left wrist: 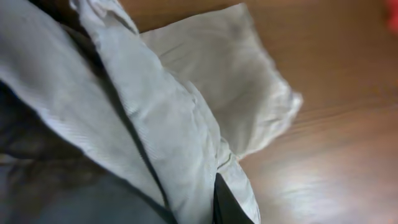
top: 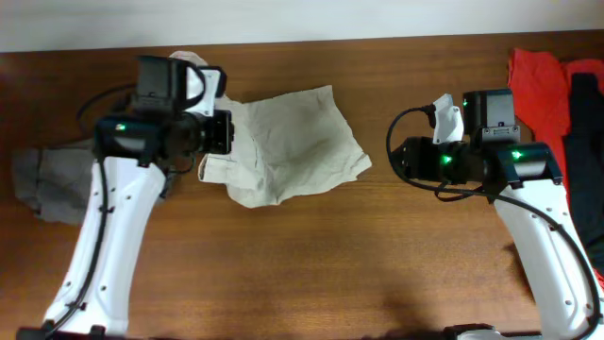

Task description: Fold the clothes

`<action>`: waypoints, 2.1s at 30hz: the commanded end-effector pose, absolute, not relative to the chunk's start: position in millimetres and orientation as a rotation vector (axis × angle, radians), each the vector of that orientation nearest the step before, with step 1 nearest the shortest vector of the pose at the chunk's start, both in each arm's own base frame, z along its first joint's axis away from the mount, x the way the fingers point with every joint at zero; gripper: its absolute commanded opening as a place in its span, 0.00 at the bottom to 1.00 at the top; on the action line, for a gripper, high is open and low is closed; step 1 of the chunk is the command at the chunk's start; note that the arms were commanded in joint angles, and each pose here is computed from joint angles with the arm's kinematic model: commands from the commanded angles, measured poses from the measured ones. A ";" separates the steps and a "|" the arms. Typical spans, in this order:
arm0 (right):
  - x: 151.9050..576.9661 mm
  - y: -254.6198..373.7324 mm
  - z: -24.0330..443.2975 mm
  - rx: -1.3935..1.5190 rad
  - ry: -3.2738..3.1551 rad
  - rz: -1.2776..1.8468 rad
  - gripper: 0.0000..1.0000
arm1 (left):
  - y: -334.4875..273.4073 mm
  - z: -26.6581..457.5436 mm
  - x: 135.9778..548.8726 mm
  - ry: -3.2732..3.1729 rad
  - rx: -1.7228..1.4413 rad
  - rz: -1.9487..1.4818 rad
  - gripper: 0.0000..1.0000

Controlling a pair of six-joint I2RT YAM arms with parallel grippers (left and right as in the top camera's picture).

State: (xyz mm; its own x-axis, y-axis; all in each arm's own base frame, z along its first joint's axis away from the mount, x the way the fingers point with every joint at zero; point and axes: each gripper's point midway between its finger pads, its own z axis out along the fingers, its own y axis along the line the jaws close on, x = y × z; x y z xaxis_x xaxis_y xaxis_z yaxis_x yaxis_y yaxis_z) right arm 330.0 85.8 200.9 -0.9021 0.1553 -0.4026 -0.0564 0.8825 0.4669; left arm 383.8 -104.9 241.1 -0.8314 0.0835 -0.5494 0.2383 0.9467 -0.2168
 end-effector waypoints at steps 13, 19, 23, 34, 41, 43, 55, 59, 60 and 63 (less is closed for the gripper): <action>318.2 83.6 202.9 0.095 2.640 0.654 0.49 | -166.1 178.2 453.8 2.555 0.549 -0.078 0.01; 309.6 80.8 197.3 0.121 2.685 0.637 0.49 | -204.7 183.1 465.7 2.476 0.734 0.019 0.01; 303.6 72.8 190.9 0.188 2.728 0.580 0.49 | -229.9 172.0 464.6 2.455 0.830 0.035 0.01; 289.5 42.5 176.1 0.436 2.805 0.353 0.48 | -265.0 139.3 453.8 2.359 1.097 0.340 0.01; 281.1 6.1 170.0 0.682 2.780 0.076 0.48 | -284.1 158.4 443.3 2.221 1.158 0.577 0.01; 278.6 0.4 169.5 0.727 2.771 0.031 0.48 | -291.4 162.9 440.2 2.181 1.174 0.616 0.01; 244.8 -54.0 173.5 1.007 2.675 -0.420 0.45 | -324.9 183.7 421.2 2.007 1.227 0.772 0.01; 242.0 -61.9 171.8 1.099 2.659 -0.391 0.45 | -329.5 182.1 417.8 2.000 1.239 0.770 0.00; 241.1 -64.7 171.6 1.109 2.659 -0.391 0.45 | -329.1 181.7 417.5 2.001 1.242 0.771 0.00; 240.3 -75.5 171.2 1.134 2.657 -0.381 0.45 | -325.5 176.3 411.9 2.025 1.271 0.774 0.00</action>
State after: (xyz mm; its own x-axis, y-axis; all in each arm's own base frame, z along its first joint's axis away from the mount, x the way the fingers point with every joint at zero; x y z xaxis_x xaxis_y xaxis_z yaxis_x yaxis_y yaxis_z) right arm 243.1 -61.5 164.8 -0.7083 0.6496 -0.2763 0.6998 0.6975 -0.1542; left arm 409.8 -327.3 163.8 -0.3417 0.9194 -0.1948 0.5791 0.3692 0.7269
